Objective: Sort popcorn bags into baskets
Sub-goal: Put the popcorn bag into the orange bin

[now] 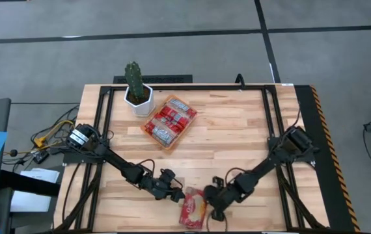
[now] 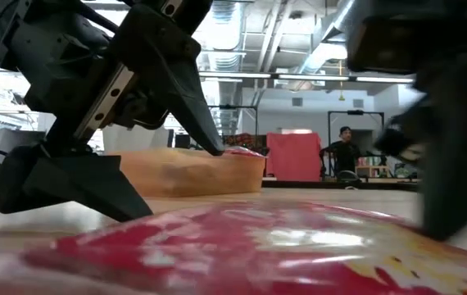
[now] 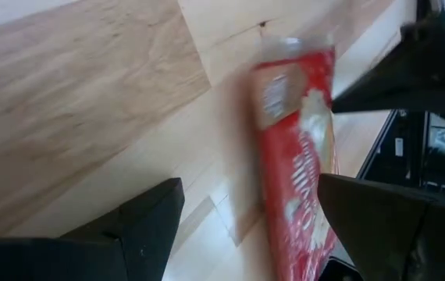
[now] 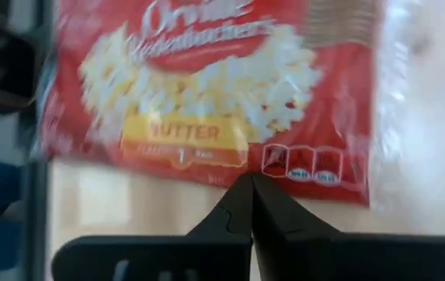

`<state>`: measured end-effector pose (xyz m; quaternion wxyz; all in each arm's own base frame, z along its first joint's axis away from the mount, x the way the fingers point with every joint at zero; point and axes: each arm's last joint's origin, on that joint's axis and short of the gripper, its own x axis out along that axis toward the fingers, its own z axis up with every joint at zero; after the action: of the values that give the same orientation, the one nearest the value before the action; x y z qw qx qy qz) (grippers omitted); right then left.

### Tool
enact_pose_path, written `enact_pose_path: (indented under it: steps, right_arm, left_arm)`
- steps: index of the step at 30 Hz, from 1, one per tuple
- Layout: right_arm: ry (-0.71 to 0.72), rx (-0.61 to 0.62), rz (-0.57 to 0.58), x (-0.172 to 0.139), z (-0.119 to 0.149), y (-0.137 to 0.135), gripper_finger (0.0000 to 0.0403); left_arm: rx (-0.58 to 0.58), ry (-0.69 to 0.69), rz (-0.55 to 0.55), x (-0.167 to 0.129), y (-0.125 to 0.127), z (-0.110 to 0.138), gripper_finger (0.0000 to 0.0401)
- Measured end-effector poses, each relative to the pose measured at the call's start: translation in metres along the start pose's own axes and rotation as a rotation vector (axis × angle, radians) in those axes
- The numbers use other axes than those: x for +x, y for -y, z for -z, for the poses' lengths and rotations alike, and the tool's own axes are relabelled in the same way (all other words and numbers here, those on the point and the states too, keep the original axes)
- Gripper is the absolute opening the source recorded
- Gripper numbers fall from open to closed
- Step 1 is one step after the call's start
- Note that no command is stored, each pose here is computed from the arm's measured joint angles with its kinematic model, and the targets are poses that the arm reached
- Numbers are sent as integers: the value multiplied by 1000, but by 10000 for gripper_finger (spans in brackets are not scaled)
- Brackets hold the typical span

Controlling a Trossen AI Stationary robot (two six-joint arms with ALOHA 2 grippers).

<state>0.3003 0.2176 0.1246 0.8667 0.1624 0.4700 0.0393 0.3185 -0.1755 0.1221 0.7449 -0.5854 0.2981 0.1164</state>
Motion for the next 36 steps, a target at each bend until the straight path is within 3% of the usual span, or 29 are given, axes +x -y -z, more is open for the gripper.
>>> enact_pose_path:
  steps: [11,15,21,25,36]
  right_arm:
    - [122,-4,76,5,-47,45,15]
    - [177,-12,40,-19,-61,41,13]
    - [202,-7,-64,-51,-51,8,26]
    - [167,-31,-108,-51,-31,-12,16]
    - [108,-45,-141,2,-5,-18,25]
  left_arm:
    - [-10,14,-4,1,0,-2,295]
    - [-6,19,-20,1,-2,-3,295]
    - [-12,31,-28,1,-3,-3,295]
    - [-11,34,-14,0,-2,0,295]
    - [-29,29,3,-1,-1,3,295]
